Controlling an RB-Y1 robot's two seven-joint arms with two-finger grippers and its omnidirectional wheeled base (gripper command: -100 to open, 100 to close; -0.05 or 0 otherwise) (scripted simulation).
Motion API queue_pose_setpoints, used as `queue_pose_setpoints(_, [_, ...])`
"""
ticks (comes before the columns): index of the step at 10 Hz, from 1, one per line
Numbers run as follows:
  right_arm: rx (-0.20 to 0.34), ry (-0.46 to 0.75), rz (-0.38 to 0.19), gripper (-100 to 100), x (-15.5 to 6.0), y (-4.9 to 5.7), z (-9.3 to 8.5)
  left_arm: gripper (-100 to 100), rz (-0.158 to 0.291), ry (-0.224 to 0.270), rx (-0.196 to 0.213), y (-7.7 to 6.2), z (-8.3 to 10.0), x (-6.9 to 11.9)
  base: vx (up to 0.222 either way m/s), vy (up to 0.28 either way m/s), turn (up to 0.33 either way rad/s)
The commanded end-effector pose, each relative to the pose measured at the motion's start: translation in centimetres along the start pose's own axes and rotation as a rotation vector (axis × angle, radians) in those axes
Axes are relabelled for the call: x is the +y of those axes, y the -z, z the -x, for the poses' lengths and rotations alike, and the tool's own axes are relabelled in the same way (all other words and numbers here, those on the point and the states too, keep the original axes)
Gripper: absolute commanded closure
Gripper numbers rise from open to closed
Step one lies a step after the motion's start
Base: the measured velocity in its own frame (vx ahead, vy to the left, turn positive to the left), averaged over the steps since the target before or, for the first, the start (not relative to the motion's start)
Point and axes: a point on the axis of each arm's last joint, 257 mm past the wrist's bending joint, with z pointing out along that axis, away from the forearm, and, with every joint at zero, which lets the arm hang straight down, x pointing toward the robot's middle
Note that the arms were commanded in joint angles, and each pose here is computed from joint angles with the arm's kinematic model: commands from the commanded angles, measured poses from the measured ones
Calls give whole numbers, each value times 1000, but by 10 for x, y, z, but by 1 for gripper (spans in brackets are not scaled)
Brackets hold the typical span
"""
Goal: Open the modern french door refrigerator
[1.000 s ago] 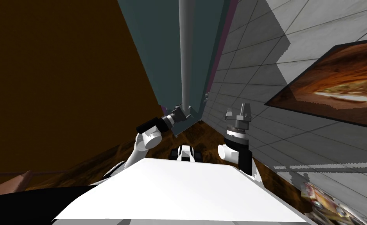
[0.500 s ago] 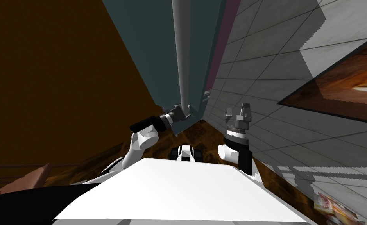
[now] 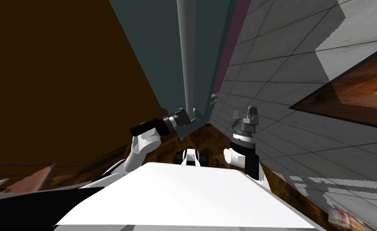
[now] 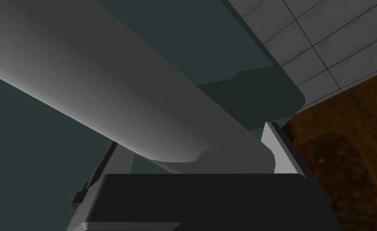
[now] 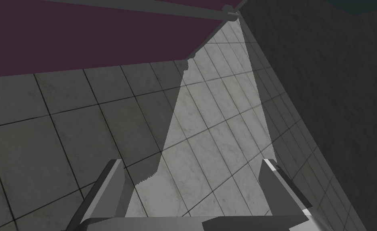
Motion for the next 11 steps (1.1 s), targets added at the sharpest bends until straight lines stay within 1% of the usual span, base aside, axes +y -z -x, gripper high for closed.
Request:
queue_pose_setpoints(1, [0,0,0,0,0,0,0,-100,-52,-8,66,1,-27,-19,0,0,0])
queue_pose_setpoints(7, [0,0,0,0,0,0,0,-100,-52,-8,66,1,-27,-19,-1,2,-1])
queue_pose_setpoints(8, [0,0,0,0,0,0,0,-100,6,6,13,-1,-11,-6,-5,-22,58])
queue_pose_setpoints(11, [0,0,0,0,0,0,0,-100,10,6,16,-1,-15,-9,-4,-14,18])
